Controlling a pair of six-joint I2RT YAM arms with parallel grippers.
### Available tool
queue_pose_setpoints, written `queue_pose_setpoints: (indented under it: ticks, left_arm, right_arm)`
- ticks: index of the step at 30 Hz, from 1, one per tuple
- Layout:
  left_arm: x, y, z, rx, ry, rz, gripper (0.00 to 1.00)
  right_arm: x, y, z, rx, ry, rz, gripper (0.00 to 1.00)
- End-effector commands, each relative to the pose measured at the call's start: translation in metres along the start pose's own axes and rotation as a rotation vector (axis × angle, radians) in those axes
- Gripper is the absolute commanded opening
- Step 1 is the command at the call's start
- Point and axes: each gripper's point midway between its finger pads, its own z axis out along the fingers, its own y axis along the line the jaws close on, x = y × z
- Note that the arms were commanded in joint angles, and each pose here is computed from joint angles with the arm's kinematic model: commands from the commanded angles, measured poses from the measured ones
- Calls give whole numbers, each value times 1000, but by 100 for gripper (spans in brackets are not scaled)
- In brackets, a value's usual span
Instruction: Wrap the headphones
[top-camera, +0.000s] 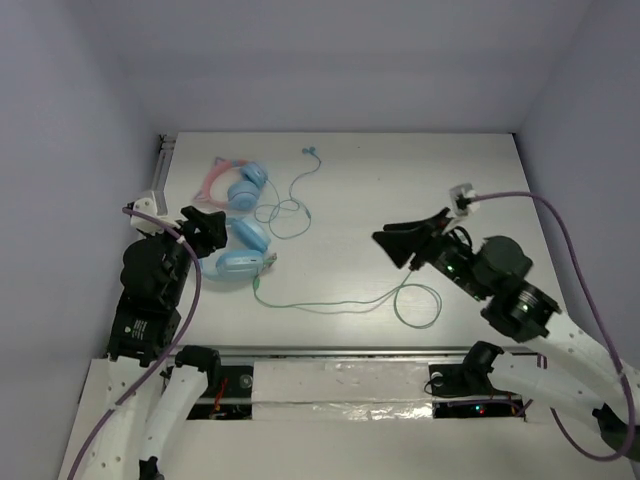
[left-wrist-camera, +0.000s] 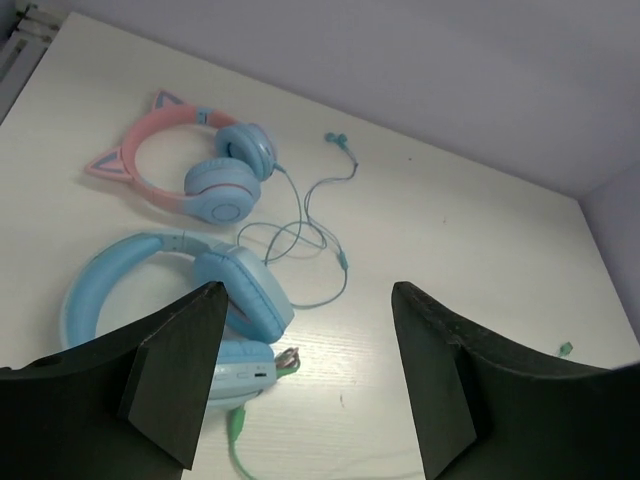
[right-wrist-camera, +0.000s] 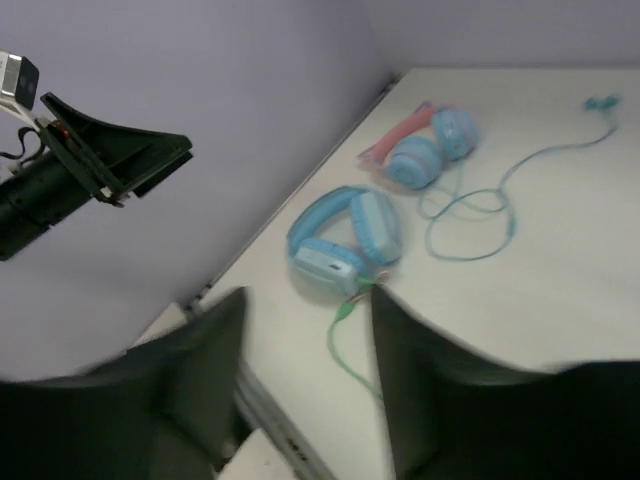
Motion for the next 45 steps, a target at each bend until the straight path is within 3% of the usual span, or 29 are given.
queue_pose_setpoints:
  ticks: [1,4,5,7,8,9,11,13,14,15,17,18,20,23,24,28,34,45]
  left_arm:
    - [-10,-2,-3,-23,13,7,64]
    - [1,-13,-1,26,82,-15,58]
    - [6,-10,4,12,109,-16,51]
    - [25,2,16,-52,187,3,39]
    - [31,11,20,-97,207,14,19]
    - [39,21,24,-146,236,28,10]
    - [54,45,36,-266,278,59,3]
    - [62,59,45,-334,312,74,9]
    - [63,64,48,-353,323,78,16]
    - [64,70,51,-380,335,81,28]
    - [68,92,57,-456,374,105,35]
    - [71,103,57,-495,393,125,43]
    - [73,122,59,-592,414,154,46]
    - [75,145,60,-690,412,167,55]
    - [76,156,61,-716,418,175,63]
    - [119,181,72,-772,589,222,66]
    - [144,194,93,-739,647,228,70]
    - [178,216,112,-726,763,209,68]
  right_arm:
    - [2,-21,-28,102,-32,44,40]
    - [1,-31,-41,147,-53,52,13]
    - [4,-34,-42,164,-45,60,3]
    - [10,-38,-42,174,-35,66,0]
    - [11,-38,-41,172,-39,80,0]
    - [13,-37,-41,164,-38,87,0]
    - [22,-37,-39,144,-30,97,0]
    - [24,-38,-39,142,-34,105,3]
    - [23,-36,-38,130,-43,105,9]
    - [28,-39,-37,134,-38,105,14]
    - [29,-41,-37,136,-49,107,28]
    - [32,-42,-37,134,-46,107,32]
    - [30,-43,-37,129,-66,109,41]
    - [31,-42,-38,121,-66,99,48]
    - [31,-42,-38,116,-66,96,48]
    - [34,-39,-39,100,-48,92,52]
    - [47,-37,-36,71,-7,85,53]
    - [56,-30,-22,33,36,92,54]
